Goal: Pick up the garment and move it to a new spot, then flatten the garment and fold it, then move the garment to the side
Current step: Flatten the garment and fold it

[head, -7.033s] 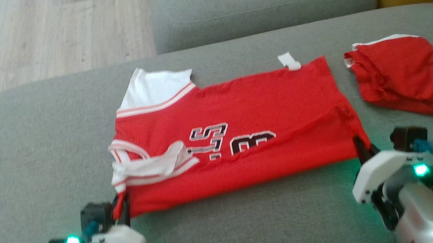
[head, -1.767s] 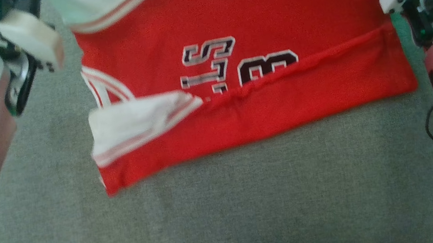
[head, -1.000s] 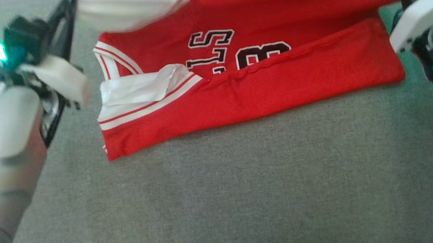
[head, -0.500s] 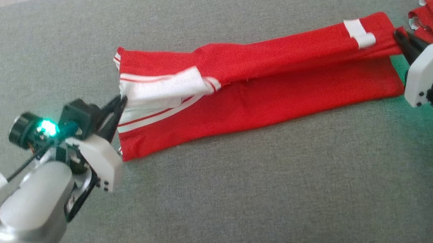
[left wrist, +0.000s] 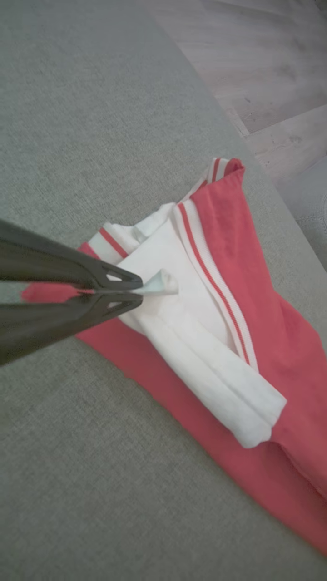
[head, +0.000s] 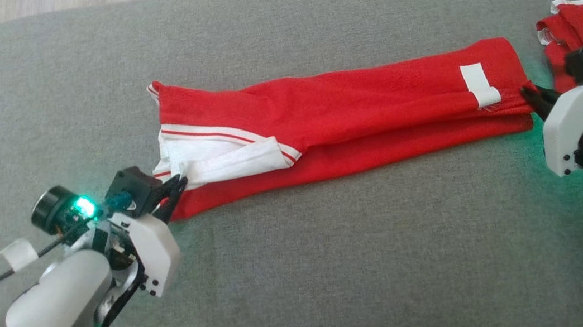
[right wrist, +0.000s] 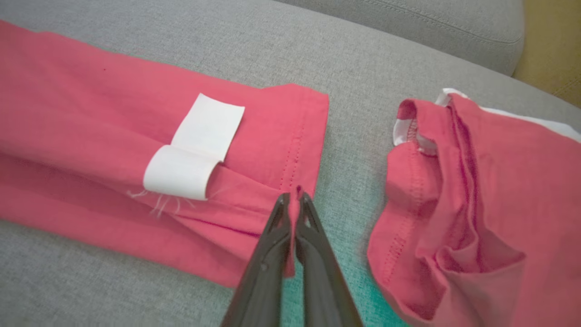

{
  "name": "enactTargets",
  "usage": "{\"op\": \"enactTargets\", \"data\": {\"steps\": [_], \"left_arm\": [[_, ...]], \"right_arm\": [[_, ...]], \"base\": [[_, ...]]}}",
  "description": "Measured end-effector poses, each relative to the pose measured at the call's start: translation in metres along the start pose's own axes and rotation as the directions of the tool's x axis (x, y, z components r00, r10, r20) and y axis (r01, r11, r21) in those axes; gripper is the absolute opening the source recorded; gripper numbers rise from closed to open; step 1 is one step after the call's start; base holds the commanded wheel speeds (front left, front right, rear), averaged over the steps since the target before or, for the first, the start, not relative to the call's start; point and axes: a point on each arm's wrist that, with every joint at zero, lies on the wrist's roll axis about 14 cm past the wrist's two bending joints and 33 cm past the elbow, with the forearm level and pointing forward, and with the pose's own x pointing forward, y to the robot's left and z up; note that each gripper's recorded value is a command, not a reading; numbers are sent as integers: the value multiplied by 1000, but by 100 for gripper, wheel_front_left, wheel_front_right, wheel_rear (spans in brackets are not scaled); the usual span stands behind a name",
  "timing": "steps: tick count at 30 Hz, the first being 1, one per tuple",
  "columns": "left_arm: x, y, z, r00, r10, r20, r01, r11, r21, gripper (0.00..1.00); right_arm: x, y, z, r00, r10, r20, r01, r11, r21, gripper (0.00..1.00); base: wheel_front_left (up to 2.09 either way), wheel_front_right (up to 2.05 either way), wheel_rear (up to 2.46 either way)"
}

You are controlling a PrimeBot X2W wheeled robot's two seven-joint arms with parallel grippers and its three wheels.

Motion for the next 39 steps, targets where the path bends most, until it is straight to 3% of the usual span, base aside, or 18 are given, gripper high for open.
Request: {"op": "enactTargets", "data": {"steps": [2, 3, 4, 5, 9, 14, 19, 26, 29, 32, 34, 39], "left_arm": [[0, -2, -2, 1000, 4, -6, -4, 1000, -4, 0], [1, -1, -2, 1000, 9, -7, -9, 1000, -5, 29], [1, 0, -2, 1000, 16, -8, -17, 1000, -4, 49], [2, 1, -2, 1000, 27, -7, -27, 1000, -5, 100], [6, 9, 3, 997, 74, 29, -73, 997, -14, 100], [5, 33, 45, 954, 206, 216, -186, 977, -108, 100], [-13, 56, 103, 819, 371, 437, -264, 921, -287, 100], [-42, 66, 155, 670, 478, 567, -239, 863, -445, 100], [-52, 63, 148, 640, 511, 574, -235, 841, -487, 100], [-55, 52, 126, 645, 531, 550, -228, 820, -525, 100], [-56, 46, 112, 650, 550, 524, -224, 798, -560, 100], [-54, 29, 79, 683, 555, 475, -234, 782, -578, 100]], "right_arm": [[-1, -1, -4, 1000, 2, -17, -2, 1000, 5, 0], [-2, 0, -5, 1000, 2, -18, -2, 1000, 8, 78], [-2, -1, -5, 1000, 2, -17, -2, 1000, 19, 100], [-3, -1, -5, 1000, 2, -15, -1, 1000, 29, 100], [-7, -2, -2, 1000, 0, 3, -1, 998, 59, 100], [-19, -18, 50, 980, -40, 196, 9, 987, 159, 100], [-49, -47, 112, 870, -155, 468, 20, 960, 280, 100], [-66, -33, 139, 751, -215, 625, -48, 925, 377, 100], [-79, -29, 147, 695, -250, 674, -63, 913, 403, 100], [-92, -21, 143, 639, -301, 708, -69, 894, 443, 100], [-90, -4, 121, 650, -323, 688, -64, 879, 472, 100], [-87, 41, 54, 732, -324, 599, -28, 864, 502, 100]], "base": [[0, 0, 0], [0, 0, 0], [0, 0, 0], [0, 0, 0], [0, 0, 0], [0, 0, 0], [0, 0, 0], [0, 0, 0], [0, 0, 0], [0, 0, 0], [0, 0, 0], [0, 0, 0]]}}
